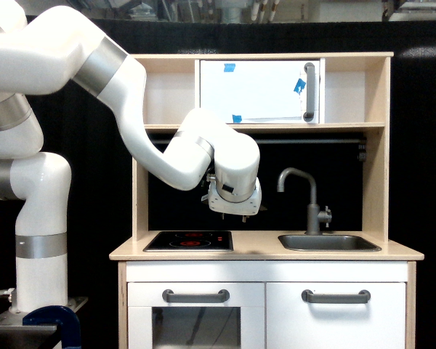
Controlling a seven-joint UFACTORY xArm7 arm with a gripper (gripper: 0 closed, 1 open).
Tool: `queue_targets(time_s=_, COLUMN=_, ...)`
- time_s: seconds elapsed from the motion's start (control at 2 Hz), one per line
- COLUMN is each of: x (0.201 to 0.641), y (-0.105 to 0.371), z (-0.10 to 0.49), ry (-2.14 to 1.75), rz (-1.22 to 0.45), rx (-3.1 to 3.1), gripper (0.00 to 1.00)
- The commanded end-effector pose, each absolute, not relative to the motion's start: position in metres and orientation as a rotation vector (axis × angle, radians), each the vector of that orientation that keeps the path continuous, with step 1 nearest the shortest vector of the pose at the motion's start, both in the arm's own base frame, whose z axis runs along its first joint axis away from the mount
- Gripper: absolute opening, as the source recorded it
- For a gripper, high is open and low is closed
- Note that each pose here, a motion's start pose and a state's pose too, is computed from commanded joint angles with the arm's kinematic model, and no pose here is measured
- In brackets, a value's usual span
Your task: Turn on the faucet
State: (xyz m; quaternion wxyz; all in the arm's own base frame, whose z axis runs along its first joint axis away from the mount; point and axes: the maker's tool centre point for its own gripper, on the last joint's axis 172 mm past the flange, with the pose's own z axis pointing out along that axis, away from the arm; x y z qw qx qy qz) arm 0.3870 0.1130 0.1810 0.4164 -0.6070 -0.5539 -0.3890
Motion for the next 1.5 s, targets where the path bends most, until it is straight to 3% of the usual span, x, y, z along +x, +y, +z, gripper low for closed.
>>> queue_targets(time_s=0.5, x=0.386, y=0.137, z=0.197, ry=-1.259, rz=-1.176, rx=-1.429, gripper=1.0)
queue_targets(time_s=1.5, x=0.408, y=0.171, z=0.226, ry=-1.258, rz=-1.174, rx=-1.346, gripper=1.0)
